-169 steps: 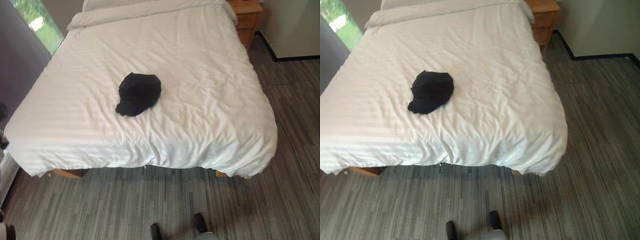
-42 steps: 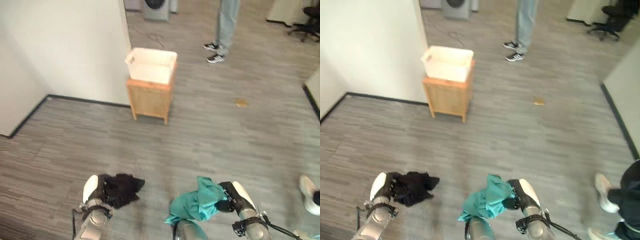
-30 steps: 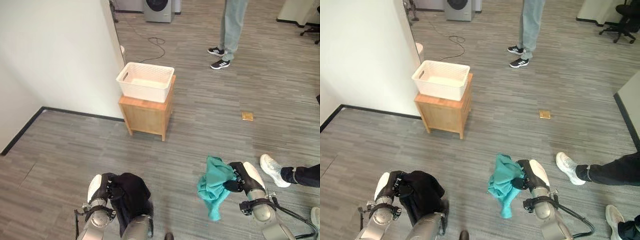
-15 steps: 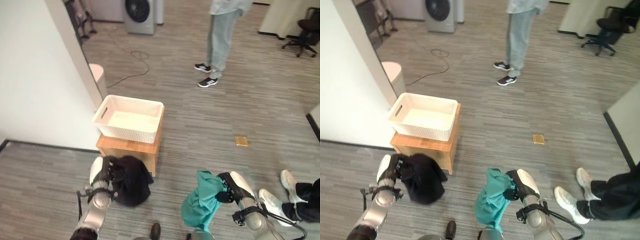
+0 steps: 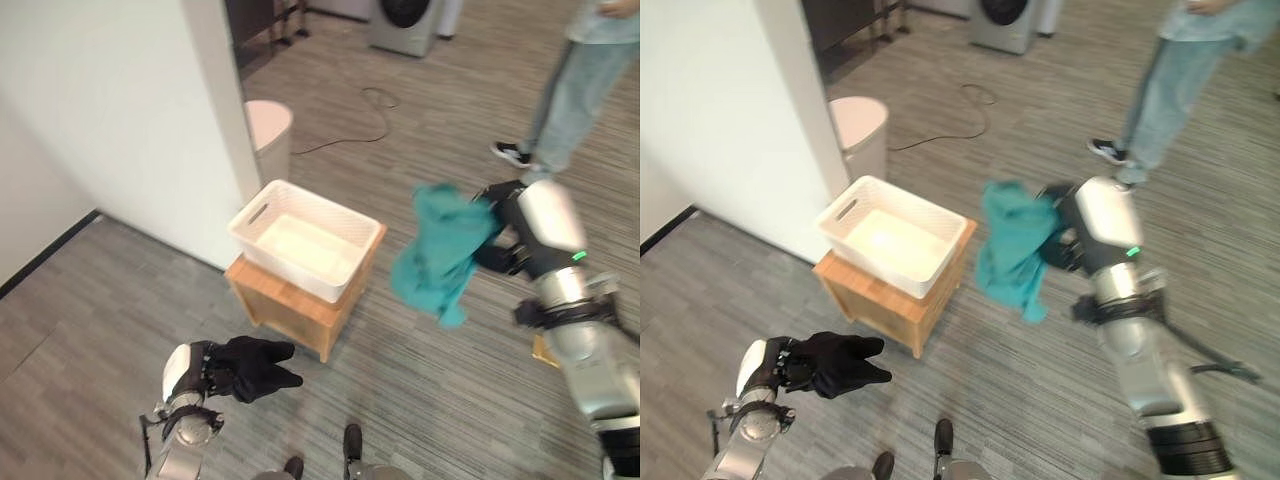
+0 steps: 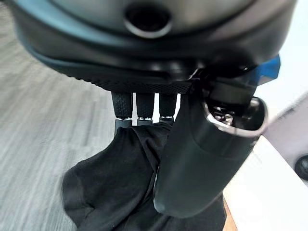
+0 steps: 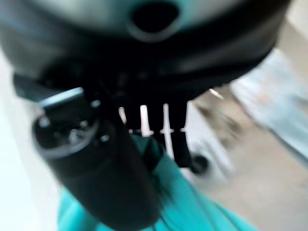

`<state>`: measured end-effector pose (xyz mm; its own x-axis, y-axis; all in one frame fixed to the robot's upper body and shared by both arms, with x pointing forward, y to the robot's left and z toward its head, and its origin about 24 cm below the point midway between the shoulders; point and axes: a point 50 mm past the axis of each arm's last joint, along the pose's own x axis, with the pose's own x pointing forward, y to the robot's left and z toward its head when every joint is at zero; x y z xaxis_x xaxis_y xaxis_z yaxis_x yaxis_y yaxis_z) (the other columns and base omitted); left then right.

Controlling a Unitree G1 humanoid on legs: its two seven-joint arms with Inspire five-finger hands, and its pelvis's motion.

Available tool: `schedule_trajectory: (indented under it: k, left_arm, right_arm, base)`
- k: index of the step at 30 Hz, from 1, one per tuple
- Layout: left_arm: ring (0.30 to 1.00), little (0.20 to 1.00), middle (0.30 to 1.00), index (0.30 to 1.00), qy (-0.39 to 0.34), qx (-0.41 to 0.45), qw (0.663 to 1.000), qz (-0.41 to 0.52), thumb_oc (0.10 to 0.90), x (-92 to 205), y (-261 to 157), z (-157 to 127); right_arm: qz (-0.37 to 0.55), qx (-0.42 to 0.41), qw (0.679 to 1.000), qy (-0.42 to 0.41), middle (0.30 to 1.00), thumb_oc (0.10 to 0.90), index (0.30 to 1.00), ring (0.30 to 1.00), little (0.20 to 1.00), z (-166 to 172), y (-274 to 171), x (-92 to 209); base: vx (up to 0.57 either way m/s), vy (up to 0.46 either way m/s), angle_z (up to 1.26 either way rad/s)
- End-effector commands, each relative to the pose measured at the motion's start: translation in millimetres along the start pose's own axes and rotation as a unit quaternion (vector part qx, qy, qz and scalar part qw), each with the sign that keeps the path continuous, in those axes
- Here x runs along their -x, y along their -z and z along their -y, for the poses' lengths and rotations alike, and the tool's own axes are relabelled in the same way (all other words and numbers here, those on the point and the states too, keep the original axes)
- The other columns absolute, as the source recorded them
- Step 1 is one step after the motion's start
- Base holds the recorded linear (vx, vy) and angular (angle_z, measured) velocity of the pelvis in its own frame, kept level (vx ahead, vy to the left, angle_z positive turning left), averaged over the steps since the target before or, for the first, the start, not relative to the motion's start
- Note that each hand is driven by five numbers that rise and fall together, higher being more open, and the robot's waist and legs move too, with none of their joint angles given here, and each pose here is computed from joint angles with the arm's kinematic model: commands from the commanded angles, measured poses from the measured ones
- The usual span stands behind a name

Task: Pick up bed clothes into laundry basket.

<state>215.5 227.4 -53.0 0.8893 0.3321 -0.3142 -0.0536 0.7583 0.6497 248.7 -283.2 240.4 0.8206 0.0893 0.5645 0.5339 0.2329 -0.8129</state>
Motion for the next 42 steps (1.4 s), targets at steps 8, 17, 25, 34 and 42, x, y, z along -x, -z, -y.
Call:
schedule_trajectory:
  k: [8, 17, 25, 34, 42]
  left_arm:
    - [0.3, 0.3, 0.3, 0.3, 0.109, -0.056, 0.99, 0.075, 0.4, 11, -4, 23]
    - [0.3, 0.3, 0.3, 0.3, 0.149, -0.062, 0.986, 0.053, 0.4, 17, 3, 43]
    - [0.3, 0.3, 0.3, 0.3, 0.133, -0.048, 0.989, 0.05, 0.4, 12, -2, 43]
    - [0.3, 0.3, 0.3, 0.3, 0.119, -0.05, 0.99, 0.06, 0.4, 5, -10, 39]
    - [0.3, 0.3, 0.3, 0.3, 0.104, -0.041, 0.992, 0.067, 0.4, 1, -17, 39]
  right_arm:
    - [-0.038, 0.193, 0.975, 0.103, 0.3, 0.4, 0.3, 0.3, 0.3, 97, 21, -109]
    - [-0.122, 0.15, 0.978, 0.082, 0.3, 0.4, 0.3, 0.3, 0.3, 72, 32, -144]
    - [-0.092, 0.085, 0.99, 0.07, 0.3, 0.4, 0.3, 0.3, 0.3, 41, 6, -159]
    - [-0.102, 0.077, 0.989, 0.077, 0.3, 0.4, 0.3, 0.3, 0.3, 37, -1, -170]
    - [-0.157, 0.109, 0.981, 0.04, 0.3, 0.4, 0.3, 0.3, 0.3, 12, 18, -164]
  base:
    - [0.05, 0.037, 0.24]
    - [0.01, 0.042, 0.16]
    - [-0.02, 0.017, 0.05]
    - [-0.03, 0.0, 0.11]
    - [-0.09, 0.016, 0.06]
